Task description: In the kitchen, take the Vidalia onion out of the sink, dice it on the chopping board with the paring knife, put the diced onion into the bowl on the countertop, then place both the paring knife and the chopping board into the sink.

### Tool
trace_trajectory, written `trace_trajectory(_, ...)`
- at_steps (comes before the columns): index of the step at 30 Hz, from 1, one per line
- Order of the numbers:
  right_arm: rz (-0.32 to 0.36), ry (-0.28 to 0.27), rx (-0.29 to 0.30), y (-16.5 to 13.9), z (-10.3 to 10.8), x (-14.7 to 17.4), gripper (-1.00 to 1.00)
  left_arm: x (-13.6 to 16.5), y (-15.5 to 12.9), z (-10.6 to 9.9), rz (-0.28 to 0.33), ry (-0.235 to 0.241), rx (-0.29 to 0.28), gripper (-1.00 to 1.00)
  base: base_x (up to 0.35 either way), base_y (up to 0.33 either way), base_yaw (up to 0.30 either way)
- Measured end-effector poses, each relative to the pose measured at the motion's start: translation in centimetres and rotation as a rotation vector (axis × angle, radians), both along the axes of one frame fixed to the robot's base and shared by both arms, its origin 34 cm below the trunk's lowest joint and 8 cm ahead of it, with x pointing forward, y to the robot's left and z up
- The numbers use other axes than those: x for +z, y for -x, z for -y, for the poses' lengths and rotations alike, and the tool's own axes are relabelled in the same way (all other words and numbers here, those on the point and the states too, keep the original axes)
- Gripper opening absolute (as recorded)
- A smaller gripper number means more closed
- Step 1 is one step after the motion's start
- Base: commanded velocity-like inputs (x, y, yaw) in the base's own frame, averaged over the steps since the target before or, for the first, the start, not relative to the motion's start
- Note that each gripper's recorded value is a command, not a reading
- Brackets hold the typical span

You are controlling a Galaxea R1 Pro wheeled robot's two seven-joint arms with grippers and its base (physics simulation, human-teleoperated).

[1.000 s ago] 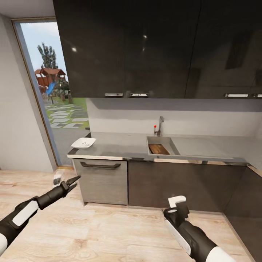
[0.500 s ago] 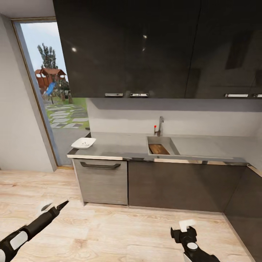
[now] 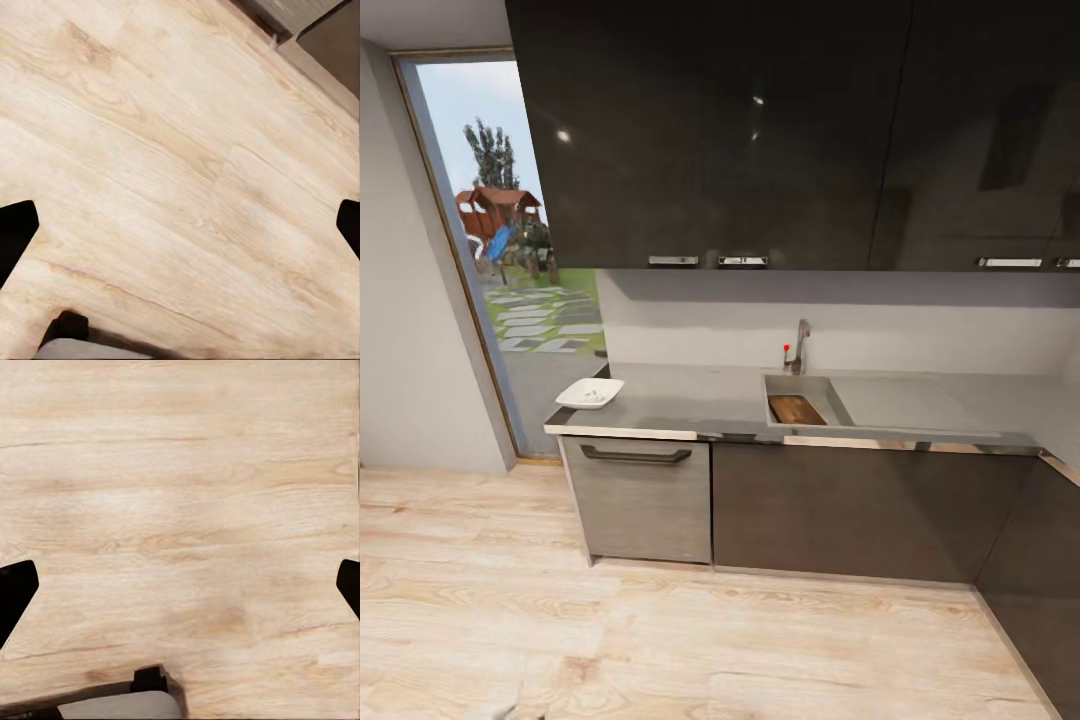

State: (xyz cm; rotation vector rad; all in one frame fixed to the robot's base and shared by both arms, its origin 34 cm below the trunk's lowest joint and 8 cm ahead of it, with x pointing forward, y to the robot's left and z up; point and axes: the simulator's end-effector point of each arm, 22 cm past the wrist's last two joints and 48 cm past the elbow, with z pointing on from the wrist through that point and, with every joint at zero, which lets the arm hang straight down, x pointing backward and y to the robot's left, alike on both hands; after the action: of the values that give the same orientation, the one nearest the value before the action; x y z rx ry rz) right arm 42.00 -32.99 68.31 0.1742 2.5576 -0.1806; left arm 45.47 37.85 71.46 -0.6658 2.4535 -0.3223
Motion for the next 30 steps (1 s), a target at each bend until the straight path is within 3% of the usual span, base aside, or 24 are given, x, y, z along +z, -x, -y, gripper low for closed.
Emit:
trace_trajectory(2, -0.011, -0.008, -0.034, 1.2, 0.4, -0.4, 1.00, -1.1, 2.5, -0.3, -0.036, -0.011, 0.004, 1.00, 0.000, 0.000, 0.000)
trace_trajectory(3, -0.024, -0.010, -0.049, 2.6, 0.6, -0.9, 1.00, -2.0, 4.7, -1.2, -0.064, -0.041, 0.013, 1.00, 0.000, 0.000, 0.000)
trace_trajectory(4, -0.045, -0.015, -0.059, 4.4, 0.5, -1.5, 1.00, -3.4, 9.0, -4.6, -0.105, -0.196, 0.070, 1.00, 0.000, 0.000, 0.000)
trace_trajectory(5, -0.047, -0.017, -0.057, 4.6, 0.3, -1.6, 1.00, -4.0, 11.5, -5.1, -0.137, -0.226, 0.077, 1.00, 0.000, 0.000, 0.000)
trace_trajectory(8, -0.055, -0.025, -0.056, 5.0, -0.3, -1.8, 1.00, -4.6, 14.0, -6.1, -0.174, -0.304, 0.114, 1.00, 0.000, 0.000, 0.000)
trace_trajectory(15, -0.064, -0.028, -0.058, 5.2, -0.2, -1.9, 1.00, -6.2, 18.3, -3.8, -0.248, -0.315, 0.126, 1.00, 0.000, 0.000, 0.000)
trace_trajectory(17, -0.066, -0.023, -0.064, 5.3, 0.2, -1.9, 1.00, -6.2, 18.6, -3.9, -0.251, -0.323, 0.127, 1.00, 0.000, 0.000, 0.000)
trace_trajectory(26, -0.068, -0.044, -0.053, 5.3, -1.6, -2.1, 1.00, -6.3, 18.6, -3.5, -0.248, -0.319, 0.128, 1.00, 0.000, 0.000, 0.000)
trace_trajectory(30, -0.068, -0.047, -0.054, 5.2, -1.8, -2.1, 1.00, -6.8, 18.6, -0.9, -0.252, -0.284, 0.124, 1.00, 0.000, 0.000, 0.000)
